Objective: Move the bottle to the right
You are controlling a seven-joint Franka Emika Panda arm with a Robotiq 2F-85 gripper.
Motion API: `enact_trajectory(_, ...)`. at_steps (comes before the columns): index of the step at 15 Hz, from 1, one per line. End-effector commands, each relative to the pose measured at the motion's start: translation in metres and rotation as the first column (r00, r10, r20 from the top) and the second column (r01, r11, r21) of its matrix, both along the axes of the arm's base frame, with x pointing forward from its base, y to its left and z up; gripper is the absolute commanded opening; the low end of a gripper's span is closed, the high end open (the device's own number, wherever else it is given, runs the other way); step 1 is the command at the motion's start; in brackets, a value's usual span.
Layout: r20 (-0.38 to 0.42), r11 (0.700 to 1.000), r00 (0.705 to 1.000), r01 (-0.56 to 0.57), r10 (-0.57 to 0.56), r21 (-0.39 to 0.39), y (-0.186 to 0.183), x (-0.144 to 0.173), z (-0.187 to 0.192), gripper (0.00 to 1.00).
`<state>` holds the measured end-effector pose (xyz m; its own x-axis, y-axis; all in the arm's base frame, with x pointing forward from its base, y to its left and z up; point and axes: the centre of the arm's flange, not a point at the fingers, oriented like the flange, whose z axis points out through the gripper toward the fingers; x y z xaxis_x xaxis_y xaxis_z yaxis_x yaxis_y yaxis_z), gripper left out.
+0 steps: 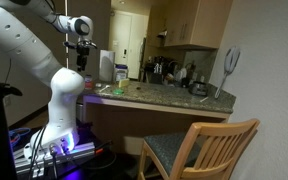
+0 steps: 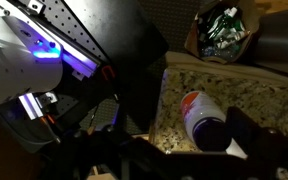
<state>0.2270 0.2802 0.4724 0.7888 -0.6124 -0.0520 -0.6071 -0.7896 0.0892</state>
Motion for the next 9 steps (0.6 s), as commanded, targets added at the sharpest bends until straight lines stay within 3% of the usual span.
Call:
enact_trajectory(1, 0.063, 0.999, 0.997, 0.042, -0.041, -0.010, 0.007, 0.011, -0.025, 1.00)
enact_trajectory(6, 0.224, 0.991, 0.966, 0.130, -0.131, 0.021, 0.024, 0.042, -0.050, 1.00)
enact_trajectory(9, 0.193, 0.983, 0.966, 0.180, -0.173, -0.019, 0.026, 0.042, -0.056, 1.00)
